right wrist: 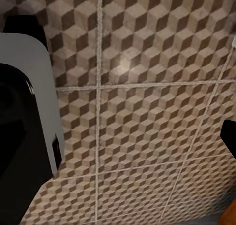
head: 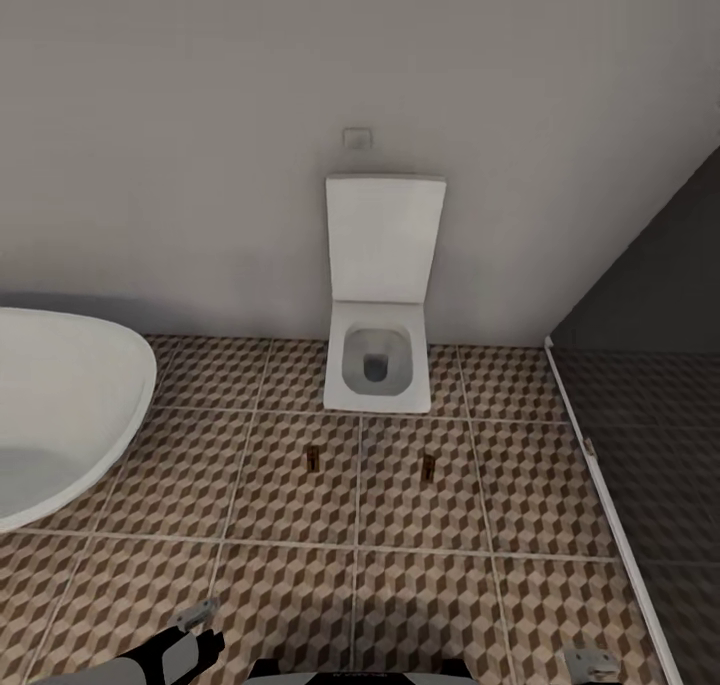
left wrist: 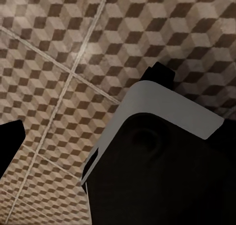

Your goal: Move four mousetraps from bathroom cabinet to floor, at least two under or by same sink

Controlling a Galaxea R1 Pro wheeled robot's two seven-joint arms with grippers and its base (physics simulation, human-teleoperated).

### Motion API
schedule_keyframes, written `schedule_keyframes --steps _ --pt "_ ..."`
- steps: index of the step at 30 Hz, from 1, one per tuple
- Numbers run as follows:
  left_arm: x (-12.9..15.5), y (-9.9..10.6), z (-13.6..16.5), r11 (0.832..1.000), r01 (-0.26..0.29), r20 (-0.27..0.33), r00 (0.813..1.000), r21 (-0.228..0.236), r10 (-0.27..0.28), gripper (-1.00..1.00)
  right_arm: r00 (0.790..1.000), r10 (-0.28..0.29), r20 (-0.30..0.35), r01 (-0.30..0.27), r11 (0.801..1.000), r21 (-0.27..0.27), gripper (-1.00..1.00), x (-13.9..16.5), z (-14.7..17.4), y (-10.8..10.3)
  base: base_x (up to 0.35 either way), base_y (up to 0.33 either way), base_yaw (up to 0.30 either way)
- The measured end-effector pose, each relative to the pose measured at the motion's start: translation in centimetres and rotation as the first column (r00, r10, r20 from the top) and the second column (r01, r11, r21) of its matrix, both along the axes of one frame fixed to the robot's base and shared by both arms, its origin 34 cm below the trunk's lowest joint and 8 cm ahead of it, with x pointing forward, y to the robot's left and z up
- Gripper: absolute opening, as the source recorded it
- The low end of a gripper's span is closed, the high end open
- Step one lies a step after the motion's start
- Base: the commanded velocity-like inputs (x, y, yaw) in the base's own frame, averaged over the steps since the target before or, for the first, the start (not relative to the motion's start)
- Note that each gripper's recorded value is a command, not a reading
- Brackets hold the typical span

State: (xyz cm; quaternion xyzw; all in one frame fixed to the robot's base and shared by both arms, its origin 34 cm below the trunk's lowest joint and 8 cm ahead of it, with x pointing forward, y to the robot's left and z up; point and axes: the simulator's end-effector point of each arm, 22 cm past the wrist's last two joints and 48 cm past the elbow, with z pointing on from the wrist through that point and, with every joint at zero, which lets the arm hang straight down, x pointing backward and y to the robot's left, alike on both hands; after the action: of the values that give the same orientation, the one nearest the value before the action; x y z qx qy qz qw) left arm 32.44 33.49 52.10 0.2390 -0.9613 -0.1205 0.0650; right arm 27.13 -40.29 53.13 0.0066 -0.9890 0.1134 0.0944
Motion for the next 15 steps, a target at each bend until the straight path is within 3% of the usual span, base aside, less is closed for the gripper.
schedule_keyframes --steps 15 --pt "0.0 -0.2 1.9 1.000 0.000 0.014 1.000 -0.004 0.000 1.00 1.000 0.002 0.009 -0.002 1.000 0.001 1.00 -0.6 1.8 0.1 0.000 0.000 0.000"
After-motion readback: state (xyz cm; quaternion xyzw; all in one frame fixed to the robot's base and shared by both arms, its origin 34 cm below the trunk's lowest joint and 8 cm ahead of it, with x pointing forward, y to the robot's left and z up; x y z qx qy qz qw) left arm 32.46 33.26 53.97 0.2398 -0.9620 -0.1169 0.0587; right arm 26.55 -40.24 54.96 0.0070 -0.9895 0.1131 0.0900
